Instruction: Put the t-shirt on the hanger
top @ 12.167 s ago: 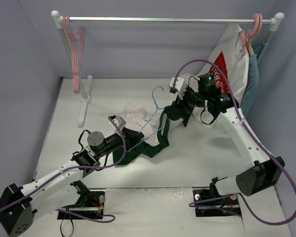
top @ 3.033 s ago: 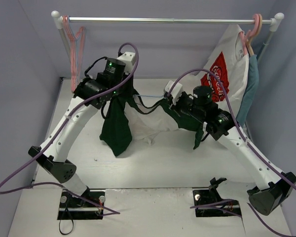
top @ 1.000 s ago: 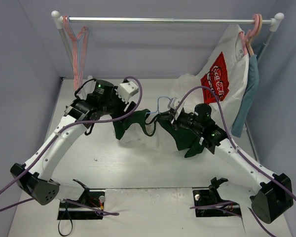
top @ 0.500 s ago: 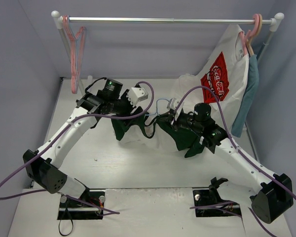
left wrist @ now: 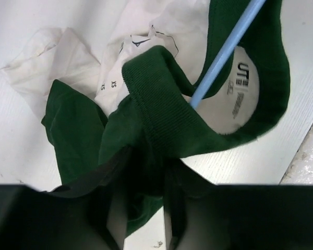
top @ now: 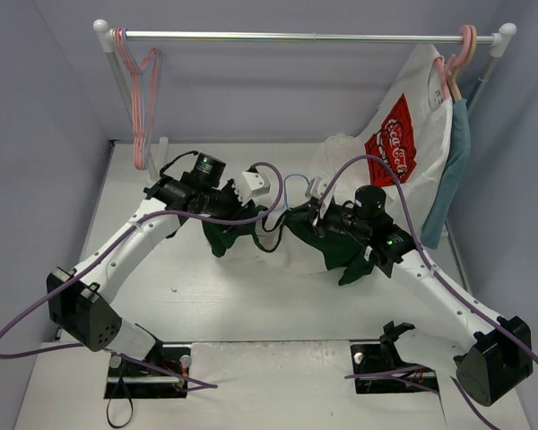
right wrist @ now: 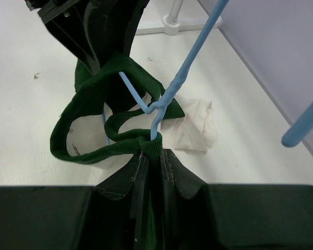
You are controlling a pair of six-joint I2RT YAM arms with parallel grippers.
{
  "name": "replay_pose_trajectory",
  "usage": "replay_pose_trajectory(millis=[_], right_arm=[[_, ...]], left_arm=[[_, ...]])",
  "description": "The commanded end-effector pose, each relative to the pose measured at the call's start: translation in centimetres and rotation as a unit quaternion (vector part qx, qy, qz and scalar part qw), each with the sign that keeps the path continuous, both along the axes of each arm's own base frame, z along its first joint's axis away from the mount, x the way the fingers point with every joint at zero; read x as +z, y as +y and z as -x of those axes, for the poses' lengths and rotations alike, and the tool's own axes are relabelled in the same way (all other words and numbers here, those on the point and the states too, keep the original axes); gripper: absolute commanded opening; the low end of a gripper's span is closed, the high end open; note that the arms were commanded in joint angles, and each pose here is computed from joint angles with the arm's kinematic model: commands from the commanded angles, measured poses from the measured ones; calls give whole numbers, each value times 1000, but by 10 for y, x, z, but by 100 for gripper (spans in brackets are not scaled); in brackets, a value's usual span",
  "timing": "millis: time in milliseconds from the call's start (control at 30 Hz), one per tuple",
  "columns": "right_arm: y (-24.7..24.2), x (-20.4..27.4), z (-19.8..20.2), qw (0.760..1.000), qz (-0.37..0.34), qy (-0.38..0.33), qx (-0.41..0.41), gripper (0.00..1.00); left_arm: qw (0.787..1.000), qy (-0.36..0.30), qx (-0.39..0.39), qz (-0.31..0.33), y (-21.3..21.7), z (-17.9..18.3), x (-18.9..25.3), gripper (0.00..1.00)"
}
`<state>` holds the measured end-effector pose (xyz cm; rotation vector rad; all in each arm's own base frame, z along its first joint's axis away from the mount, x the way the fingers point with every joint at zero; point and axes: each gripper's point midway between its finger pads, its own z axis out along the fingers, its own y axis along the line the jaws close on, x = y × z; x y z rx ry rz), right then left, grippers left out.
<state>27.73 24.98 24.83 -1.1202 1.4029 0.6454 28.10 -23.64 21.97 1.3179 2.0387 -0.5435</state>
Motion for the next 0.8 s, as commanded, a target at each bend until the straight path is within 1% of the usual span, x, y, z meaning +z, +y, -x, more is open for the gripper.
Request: replay_pose_trajectory(millis=[0, 33, 100, 233, 367, 533, 767], right_arm=[[2, 60, 1, 996, -45, -79, 12, 0], [1, 60, 1, 996, -44, -79, 11, 0], [0, 60, 0, 996, -42, -79, 8, 0], [-1, 58, 0, 996, -42, -76, 9, 0], [0, 61, 2, 996, -48, -78, 16, 0], [0, 67, 3, 995, -52, -84, 18, 0], [-4, 70, 4, 994, -52, -91, 16, 0]], left_arm=[[997, -55, -26, 37, -8, -5, 30, 23], [997, -55, -28, 35, -7, -4, 28, 21], [997, -63, -31, 40, -8, -4, 32, 15], [995, -71, -37, 51, -8, 0, 37, 14], [994, -79, -39, 65, -10, 3, 41, 17], [993, -73, -47, 74, -13, 7, 42, 22], [994, -53, -65, 75, -15, 15, 37, 23]])
